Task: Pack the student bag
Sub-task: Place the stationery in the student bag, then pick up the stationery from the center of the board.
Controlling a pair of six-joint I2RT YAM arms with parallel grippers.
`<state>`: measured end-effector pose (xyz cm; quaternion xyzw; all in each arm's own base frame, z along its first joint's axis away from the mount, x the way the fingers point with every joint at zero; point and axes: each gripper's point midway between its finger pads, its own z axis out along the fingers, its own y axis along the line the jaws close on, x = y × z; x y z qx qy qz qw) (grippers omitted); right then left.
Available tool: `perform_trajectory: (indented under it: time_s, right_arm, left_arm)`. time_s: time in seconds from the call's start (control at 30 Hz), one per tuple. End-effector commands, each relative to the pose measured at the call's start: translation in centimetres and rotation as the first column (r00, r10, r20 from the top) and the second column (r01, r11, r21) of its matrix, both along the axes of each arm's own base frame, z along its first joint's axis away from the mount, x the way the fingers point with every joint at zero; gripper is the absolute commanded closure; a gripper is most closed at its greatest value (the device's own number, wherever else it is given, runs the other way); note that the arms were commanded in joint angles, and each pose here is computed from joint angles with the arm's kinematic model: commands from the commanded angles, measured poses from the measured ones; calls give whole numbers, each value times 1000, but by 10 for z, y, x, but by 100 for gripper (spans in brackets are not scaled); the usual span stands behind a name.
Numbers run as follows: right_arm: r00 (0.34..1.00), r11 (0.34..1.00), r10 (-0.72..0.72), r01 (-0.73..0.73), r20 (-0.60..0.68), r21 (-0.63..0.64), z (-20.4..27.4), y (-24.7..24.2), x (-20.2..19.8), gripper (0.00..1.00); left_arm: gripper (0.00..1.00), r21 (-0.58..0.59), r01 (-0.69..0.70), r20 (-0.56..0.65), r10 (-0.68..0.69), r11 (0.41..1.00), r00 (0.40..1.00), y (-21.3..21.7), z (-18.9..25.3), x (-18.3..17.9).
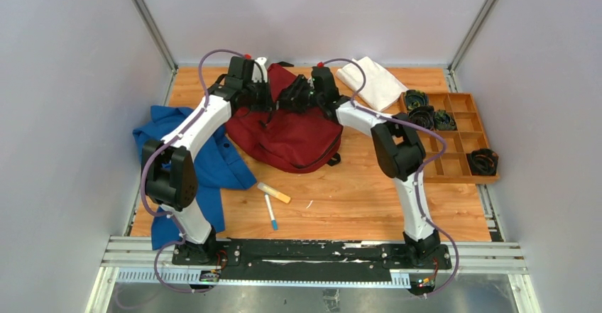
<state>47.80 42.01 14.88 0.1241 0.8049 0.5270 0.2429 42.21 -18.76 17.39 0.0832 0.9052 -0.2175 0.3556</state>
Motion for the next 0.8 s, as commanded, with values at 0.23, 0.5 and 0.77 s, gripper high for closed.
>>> perform_trajectory:
  time_s: [0.23,0.5,0.77]
  right_arm:
    - [949,961,254,-225,186,-162,47,-55,-108,51]
    - [708,625,683,-439,180,-646,-14,-81,-248,54]
    - [580,434,802,-405,141,-805,-61,-58,-294,37]
  left_arm:
    - [100,-37,50,-13,-51,998,999,-5,10,-18]
    - [100,-88,26,-18,-27,996,999,-4,-3,-39]
    - [100,-95,53,-49,-57,994,997,-6,0,-30]
